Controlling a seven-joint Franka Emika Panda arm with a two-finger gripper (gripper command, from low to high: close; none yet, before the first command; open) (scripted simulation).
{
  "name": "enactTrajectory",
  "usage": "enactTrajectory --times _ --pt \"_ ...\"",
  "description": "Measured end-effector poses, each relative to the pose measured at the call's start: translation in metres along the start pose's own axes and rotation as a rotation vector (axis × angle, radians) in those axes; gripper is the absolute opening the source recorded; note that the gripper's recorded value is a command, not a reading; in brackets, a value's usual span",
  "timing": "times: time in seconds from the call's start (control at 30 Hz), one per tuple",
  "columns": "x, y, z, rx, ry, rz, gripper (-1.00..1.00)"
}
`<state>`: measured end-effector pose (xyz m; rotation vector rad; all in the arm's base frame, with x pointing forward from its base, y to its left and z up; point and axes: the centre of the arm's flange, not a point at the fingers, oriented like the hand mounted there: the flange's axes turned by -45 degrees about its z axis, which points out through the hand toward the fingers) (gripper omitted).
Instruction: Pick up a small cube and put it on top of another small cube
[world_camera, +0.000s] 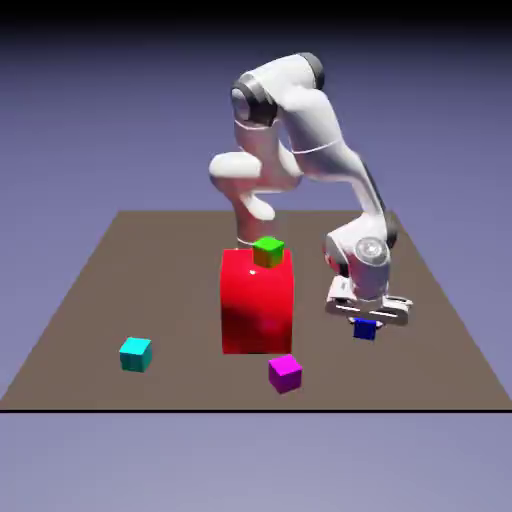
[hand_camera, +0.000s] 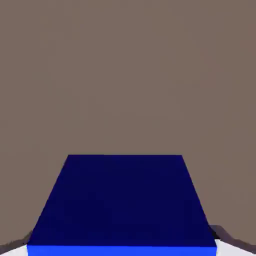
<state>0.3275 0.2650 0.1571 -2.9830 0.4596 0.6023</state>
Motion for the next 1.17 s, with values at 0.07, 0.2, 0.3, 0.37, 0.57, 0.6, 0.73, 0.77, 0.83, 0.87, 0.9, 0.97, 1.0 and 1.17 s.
enactTrajectory --times 0.07,0.2,0.3,0.37,0.57,0.6,0.73,0.77,0.83,0.87,0.9,0.97,1.0,1.17 --pt "-0.004 0.001 -0.024 -0.002 0.0 0.0 -1.0" --pt "0.006 0.006 -0.061 -0.055 0.006 -0.112 -1.0" --pt "0.019 0.033 -0.1 -0.11 0.023 -0.172 -1.0" --pt "0.02 0.047 -0.126 -0.147 0.029 -0.223 -1.0" --pt "0.01 0.104 -0.211 -0.21 0.024 -0.343 -1.0" --pt "0.005 0.114 -0.225 -0.214 0.02 -0.362 -1.0" --pt "-0.019 0.159 -0.277 -0.215 -0.001 -0.444 -1.0" --pt "-0.026 0.172 -0.287 -0.21 -0.004 -0.455 -1.0" --pt "-0.039 0.2 -0.3 -0.191 -0.007 -0.454 -1.0" --pt "-0.041 0.21 -0.297 -0.182 -0.001 -0.428 -1.0" --pt "-0.041 0.21 -0.297 -0.182 -0.001 -0.428 -1.0" --pt "-0.035 0.213 -0.27 -0.182 -0.001 -0.428 -1.0" --pt "-0.033 0.215 -0.256 -0.182 -0.001 -0.428 -1.0" --pt "-0.032 0.217 -0.244 -0.184 -0.001 -0.428 1.0"
